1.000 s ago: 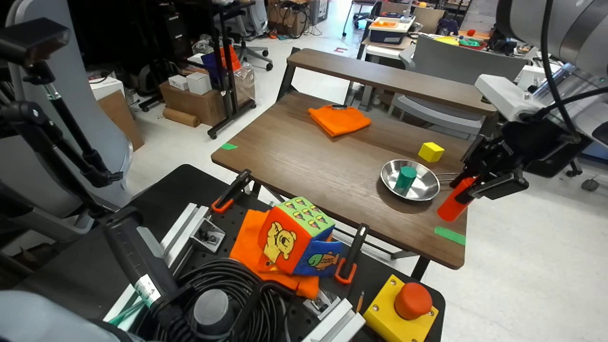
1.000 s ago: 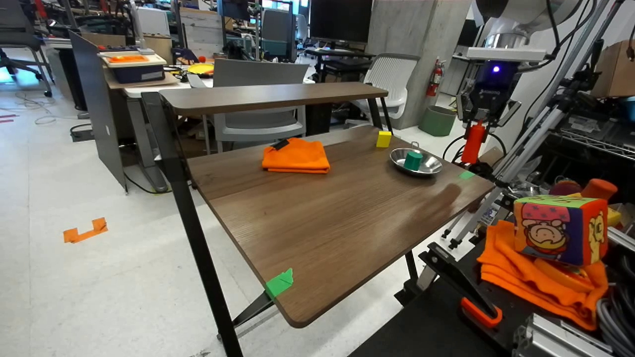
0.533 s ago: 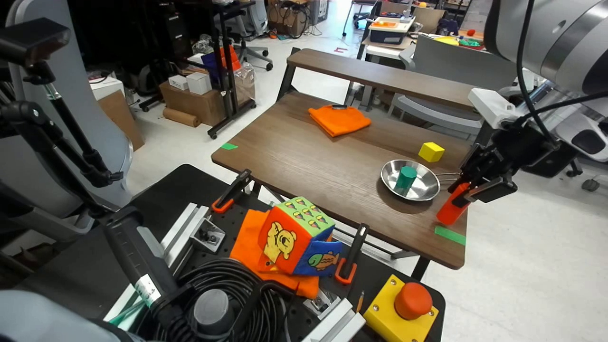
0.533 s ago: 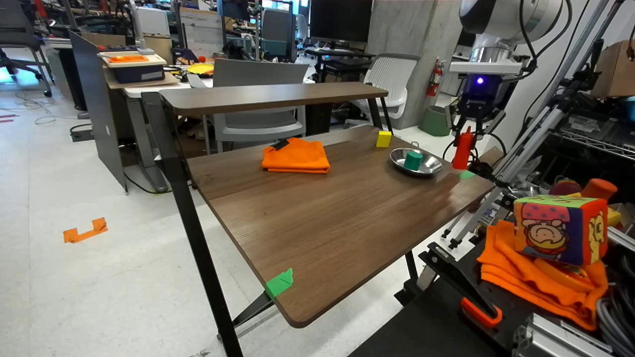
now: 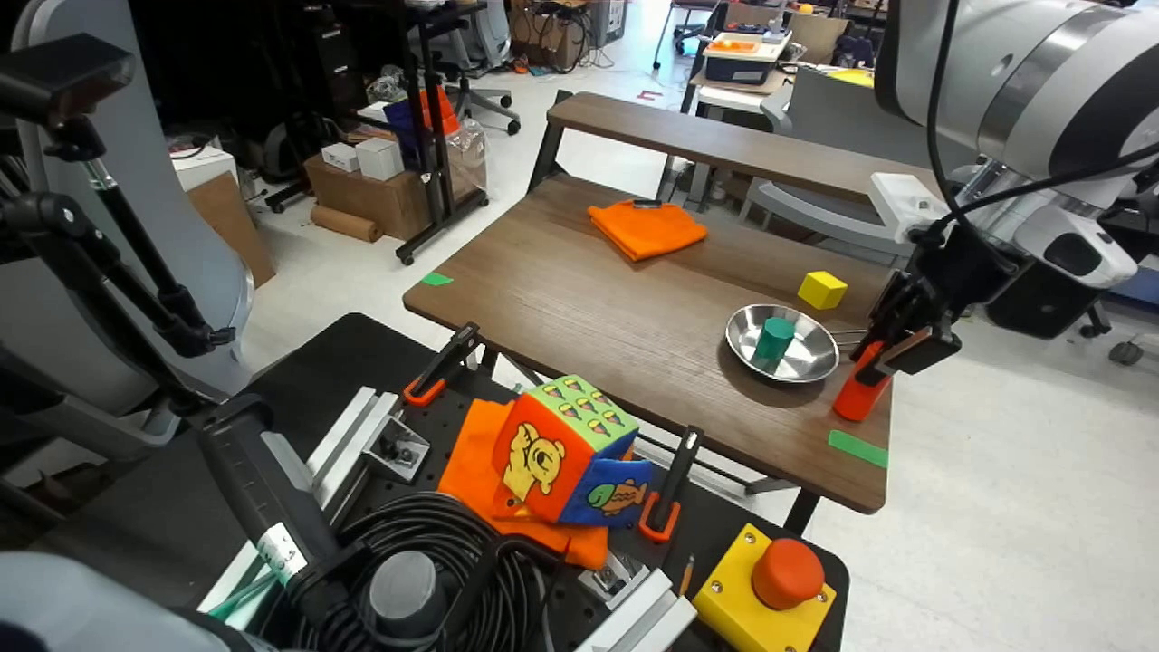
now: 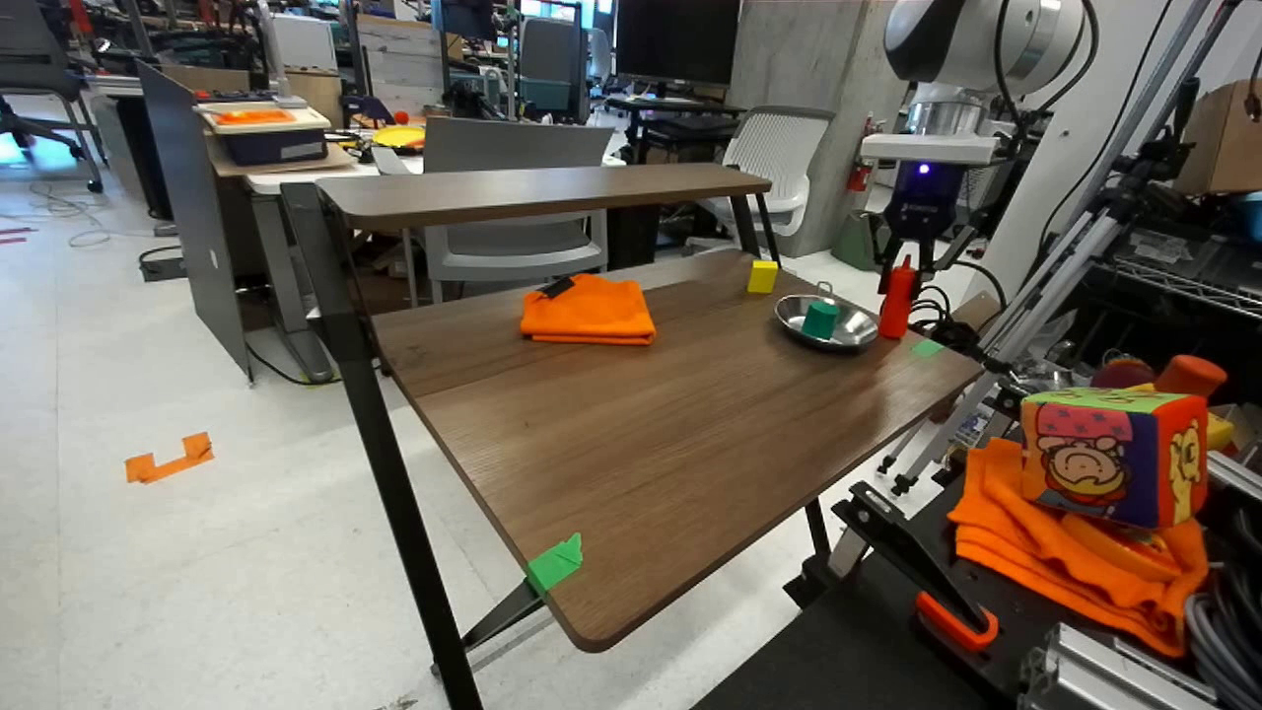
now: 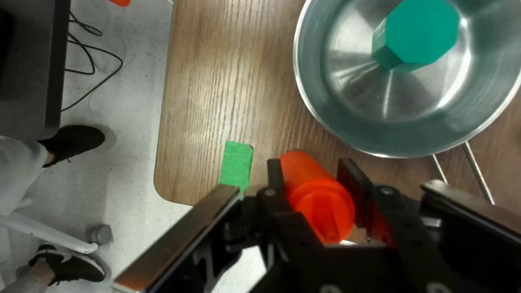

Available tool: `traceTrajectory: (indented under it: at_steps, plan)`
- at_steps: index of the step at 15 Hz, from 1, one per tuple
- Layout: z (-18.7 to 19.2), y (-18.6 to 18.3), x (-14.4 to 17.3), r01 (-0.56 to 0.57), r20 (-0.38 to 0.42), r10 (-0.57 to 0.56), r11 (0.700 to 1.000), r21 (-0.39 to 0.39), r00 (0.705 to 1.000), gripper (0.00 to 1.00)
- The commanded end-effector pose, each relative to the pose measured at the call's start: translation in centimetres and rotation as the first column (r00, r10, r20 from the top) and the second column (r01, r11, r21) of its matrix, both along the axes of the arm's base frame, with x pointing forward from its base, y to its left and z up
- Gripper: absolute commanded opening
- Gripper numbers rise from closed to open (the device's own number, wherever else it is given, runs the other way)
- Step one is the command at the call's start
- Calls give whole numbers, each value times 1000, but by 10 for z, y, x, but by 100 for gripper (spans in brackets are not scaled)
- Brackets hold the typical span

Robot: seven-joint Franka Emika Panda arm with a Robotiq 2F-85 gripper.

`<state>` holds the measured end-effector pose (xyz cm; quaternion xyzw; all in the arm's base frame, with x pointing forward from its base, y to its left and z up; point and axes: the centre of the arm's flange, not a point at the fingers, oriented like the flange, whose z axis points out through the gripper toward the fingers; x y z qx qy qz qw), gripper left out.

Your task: Move the ketchup bottle to the right

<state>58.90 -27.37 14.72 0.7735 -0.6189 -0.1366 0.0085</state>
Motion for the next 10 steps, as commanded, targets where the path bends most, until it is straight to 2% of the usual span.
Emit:
traceTrajectory:
  at_steps: [1,2,3,8,10]
  plan:
    - [-7,7,4,0,-2,0,999,-42,1000,13]
    - [-7,9,4,0,-2,0,999,-34,1000,63]
    - [-6,10,3,-4,1,4,1000,-26,1000,64]
    - [16,22,-17,-47,57,45,998,31,997,99]
    - [51,33,-33,-121,117,113,991,64,987,100]
